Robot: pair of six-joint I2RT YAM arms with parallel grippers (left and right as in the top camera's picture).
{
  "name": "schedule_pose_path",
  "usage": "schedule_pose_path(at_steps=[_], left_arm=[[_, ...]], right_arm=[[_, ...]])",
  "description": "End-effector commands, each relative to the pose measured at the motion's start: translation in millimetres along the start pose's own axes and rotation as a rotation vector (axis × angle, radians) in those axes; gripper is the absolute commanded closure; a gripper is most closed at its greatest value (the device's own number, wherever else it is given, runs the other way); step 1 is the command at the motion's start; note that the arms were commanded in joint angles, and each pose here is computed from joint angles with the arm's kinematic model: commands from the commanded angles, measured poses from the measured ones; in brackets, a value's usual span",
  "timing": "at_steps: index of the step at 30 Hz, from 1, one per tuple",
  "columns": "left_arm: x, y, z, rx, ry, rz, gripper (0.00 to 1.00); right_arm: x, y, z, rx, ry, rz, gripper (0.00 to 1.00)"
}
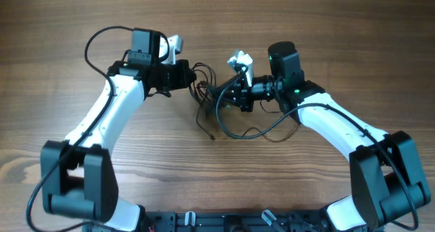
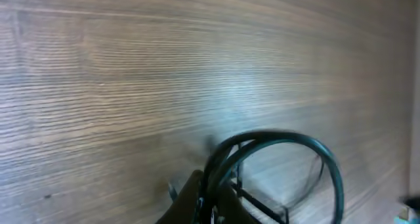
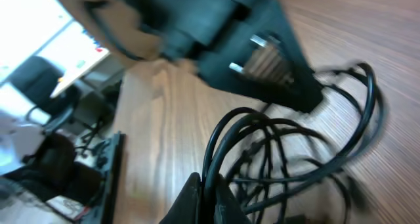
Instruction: Untangle cables
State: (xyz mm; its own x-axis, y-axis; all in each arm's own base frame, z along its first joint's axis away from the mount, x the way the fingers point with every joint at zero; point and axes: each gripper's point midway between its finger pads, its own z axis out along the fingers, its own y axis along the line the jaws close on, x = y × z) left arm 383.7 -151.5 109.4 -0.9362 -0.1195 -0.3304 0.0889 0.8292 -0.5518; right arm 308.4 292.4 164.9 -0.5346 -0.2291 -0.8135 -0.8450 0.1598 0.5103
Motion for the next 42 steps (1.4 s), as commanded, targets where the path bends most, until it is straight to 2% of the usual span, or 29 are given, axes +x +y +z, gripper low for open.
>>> schedule_pose_path(at_steps=[1,3,7,13,16,18,22,24,26,27,29,31,33,36,39,42], left_arm=[[14.1,27.0,26.9,-0.057,0.072,-0.052,0.96],[27.5,37.5,42.4,-0.072,0.133,-0.044,0.96],[30.4,41.3,43.9,-0.085,0.144,-0.037,0.96],[40.3,63.6,45.7,-0.185,0.147,-0.043,0.95],[38.0,63.5,46.2,-0.184,0.138,-0.039,0.95],[35.8,66.8,45.8,-0.204,0.127,-0.034,0.95],[33.5,66.6,46.2,-0.203,0.118,-0.030,0.95],[31.9,66.1,46.5,-0.200,0.112,-0.027,0.95],[31.6,66.1,46.5,-0.200,0.111,-0.027,0.96],[31.6,66.1,46.5,-0.200,0.111,-0.027,0.95],[31.6,66.1,46.5,-0.200,0.111,-0.026,0.96],[31.1,65.9,46.6,-0.199,0.109,-0.025,0.96],[30.9,65.9,46.6,-0.199,0.108,-0.025,0.96],[30.9,65.9,46.6,-0.200,0.108,-0.025,0.96],[31.0,65.9,46.6,-0.200,0.109,-0.025,0.96],[30.9,65.9,46.6,-0.200,0.108,-0.025,0.96]], right_arm=[[-4.7,17.7,2.1,-0.111,-0.012,0.009,0.96],[-18.0,-3.7,2.7,0.012,-0.056,0.140,0.96],[-40.8,-32.5,-5.0,0.161,-0.169,0.290,0.96],[-63.2,-50.0,-28.9,0.185,-0.292,0.469,0.96],[-19.2,-96.9,-45.8,0.442,-0.270,0.728,0.96],[35.8,-120.3,-62.5,0.690,-0.180,0.895,0.96],[111.0,-123.3,-97.3,1.000,0.004,1.056,0.95],[128.0,-114.1,-100.8,1.013,0.103,1.045,0.83],[128.8,-113.1,-100.6,0.996,0.154,0.964,0.73],[125.5,-114.9,-100.4,0.988,0.161,0.919,0.67],[95.9,-108.9,-88.5,0.866,0.177,0.771,0.48],[53.2,-99.0,-72.7,0.720,0.138,0.641,0.46],[33.4,-101.6,-66.6,0.696,0.105,0.525,0.47],[17.9,-111.6,-50.0,0.702,0.085,0.349,0.59],[20.7,-126.7,-29.0,0.740,0.093,0.261,0.61],[42.2,-135.4,-9.2,0.717,0.135,0.278,0.62]])
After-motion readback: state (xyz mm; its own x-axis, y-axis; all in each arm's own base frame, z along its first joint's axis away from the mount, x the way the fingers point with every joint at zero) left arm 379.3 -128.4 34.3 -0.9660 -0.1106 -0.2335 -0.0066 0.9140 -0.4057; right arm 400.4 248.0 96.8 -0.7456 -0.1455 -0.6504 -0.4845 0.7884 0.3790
